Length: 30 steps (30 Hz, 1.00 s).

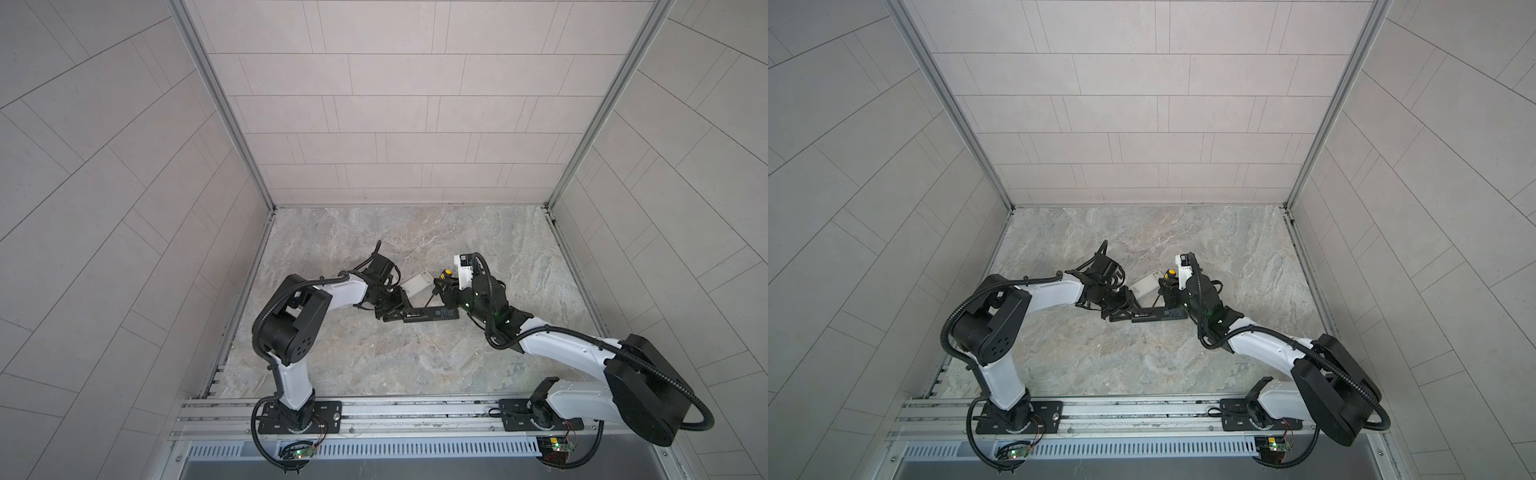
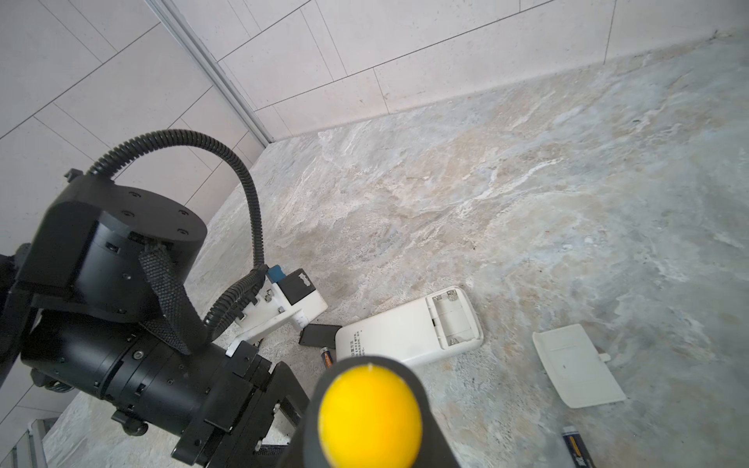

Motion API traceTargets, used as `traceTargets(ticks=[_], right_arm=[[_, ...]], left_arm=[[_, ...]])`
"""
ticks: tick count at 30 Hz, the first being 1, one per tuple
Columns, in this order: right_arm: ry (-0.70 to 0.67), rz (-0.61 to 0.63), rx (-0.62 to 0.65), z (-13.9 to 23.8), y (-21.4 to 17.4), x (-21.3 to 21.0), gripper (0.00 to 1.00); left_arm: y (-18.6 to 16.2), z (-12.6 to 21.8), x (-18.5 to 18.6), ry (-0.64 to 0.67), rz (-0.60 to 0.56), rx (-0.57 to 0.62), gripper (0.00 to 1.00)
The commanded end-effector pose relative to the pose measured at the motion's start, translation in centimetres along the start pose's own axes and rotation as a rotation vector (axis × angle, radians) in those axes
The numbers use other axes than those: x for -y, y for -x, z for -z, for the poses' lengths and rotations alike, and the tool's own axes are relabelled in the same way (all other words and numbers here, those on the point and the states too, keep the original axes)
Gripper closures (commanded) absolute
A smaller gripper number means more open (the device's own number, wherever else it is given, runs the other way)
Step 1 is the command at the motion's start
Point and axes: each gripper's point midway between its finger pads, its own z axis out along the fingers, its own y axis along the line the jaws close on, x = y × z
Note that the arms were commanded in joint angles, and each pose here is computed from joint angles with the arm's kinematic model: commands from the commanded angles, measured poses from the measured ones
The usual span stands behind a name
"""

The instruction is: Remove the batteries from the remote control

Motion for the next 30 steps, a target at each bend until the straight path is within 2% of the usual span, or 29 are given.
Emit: traceTargets(ticks=[1, 30], right_arm=[[0.058, -0.071, 0.068, 0.6, 1.7, -1.4, 1.0], [0.052, -0.217, 0.14, 1.4, 1.9, -0.1, 1.0]], left_arm=[[-0.5, -1.0, -1.3, 0.033, 0.02, -0.007, 0.48], [-0.8, -1.8, -1.9, 0.046, 0.032, -0.027, 0.49]])
